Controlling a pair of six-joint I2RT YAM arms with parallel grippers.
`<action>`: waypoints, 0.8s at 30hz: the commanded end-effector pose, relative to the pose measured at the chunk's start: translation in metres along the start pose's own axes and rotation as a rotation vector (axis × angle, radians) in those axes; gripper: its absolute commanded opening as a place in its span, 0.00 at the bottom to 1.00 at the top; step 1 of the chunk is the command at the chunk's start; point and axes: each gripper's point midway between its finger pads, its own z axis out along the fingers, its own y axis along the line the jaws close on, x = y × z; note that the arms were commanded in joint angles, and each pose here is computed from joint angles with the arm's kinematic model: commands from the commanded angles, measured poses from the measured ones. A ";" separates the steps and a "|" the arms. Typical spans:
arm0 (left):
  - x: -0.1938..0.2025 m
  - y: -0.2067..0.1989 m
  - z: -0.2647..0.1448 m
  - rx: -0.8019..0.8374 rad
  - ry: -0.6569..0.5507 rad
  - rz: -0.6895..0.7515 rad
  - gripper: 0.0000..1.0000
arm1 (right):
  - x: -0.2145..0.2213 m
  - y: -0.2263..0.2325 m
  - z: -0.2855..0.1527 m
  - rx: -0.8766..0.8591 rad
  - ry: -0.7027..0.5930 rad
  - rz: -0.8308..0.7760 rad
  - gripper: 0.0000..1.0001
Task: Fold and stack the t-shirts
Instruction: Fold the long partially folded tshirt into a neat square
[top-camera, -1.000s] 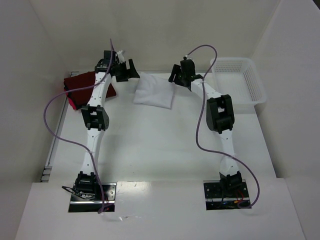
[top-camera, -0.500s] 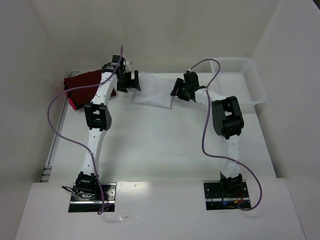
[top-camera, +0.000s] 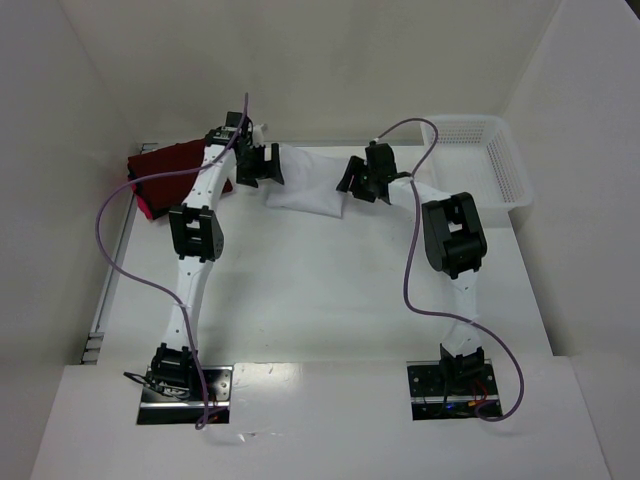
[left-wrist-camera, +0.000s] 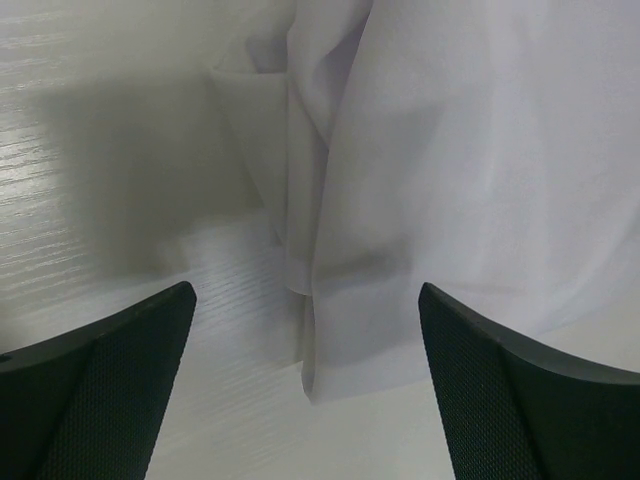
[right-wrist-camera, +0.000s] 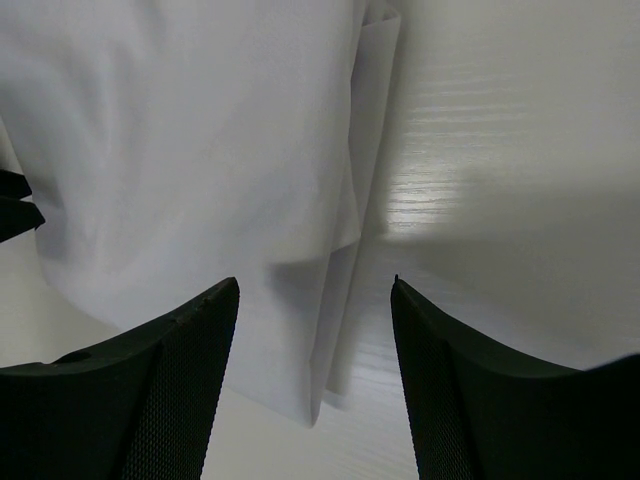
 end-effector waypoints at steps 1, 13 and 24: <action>-0.014 0.000 -0.015 -0.018 -0.046 0.024 1.00 | -0.017 0.020 -0.002 -0.048 -0.035 -0.023 0.68; -0.007 -0.027 -0.135 -0.079 -0.120 0.109 1.00 | -0.044 0.024 -0.055 0.002 -0.126 -0.125 0.77; 0.014 -0.046 -0.191 0.027 -0.522 0.137 1.00 | -0.043 0.034 -0.114 -0.039 -0.192 -0.132 0.94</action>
